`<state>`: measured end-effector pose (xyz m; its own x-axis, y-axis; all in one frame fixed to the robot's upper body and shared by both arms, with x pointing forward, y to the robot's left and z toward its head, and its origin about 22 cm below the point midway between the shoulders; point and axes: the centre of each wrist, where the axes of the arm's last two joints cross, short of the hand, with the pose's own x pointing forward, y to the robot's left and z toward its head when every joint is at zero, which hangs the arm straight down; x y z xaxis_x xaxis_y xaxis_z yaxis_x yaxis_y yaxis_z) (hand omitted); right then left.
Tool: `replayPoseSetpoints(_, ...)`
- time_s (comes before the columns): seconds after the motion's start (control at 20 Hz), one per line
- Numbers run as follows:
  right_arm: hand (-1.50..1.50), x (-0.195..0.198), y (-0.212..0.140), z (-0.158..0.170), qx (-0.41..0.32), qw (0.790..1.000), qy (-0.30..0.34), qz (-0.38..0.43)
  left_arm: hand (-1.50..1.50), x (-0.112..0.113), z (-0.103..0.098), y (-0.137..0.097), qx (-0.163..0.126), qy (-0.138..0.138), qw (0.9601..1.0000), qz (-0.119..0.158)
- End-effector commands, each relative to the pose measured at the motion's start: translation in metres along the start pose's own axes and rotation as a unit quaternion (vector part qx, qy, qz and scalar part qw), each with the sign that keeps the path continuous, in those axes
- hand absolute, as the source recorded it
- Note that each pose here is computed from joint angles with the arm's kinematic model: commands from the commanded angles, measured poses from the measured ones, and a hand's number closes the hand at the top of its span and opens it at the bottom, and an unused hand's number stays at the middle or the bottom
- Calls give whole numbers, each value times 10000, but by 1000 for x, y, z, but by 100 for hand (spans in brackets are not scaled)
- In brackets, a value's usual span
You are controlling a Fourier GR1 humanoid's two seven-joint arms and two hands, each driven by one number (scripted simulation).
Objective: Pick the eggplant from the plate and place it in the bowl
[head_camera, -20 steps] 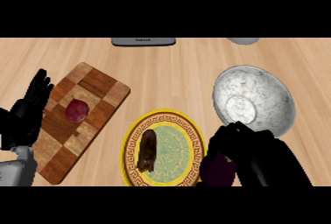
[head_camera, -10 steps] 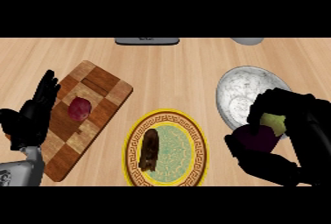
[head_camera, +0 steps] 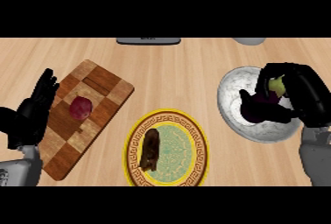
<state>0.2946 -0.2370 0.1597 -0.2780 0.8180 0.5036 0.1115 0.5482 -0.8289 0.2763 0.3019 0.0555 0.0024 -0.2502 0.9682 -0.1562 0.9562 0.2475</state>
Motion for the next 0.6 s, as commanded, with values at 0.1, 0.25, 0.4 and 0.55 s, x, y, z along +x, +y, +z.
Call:
replayPoseSetpoints(0.1, 150, -44, 19, -39, -9, 10000, -53, -58, 0, 16, 4, 1, -86, 12, 10000, 5)
replayPoseSetpoints(0.25, 150, -54, 28, -60, 19, 10000, 14, 33, 0, 11, 10, 3, -47, -55, 10000, 2)
replayPoseSetpoints(0.4, 150, -80, 26, -58, 944, 9831, 1261, 928, 0, -2, 9, -14, -146, -54, 9999, 33)
replayPoseSetpoints(0.55, -150, -99, 56, -58, 1297, 9824, 1276, 425, 0, 11, -6, -11, -62, -52, 10000, 22)
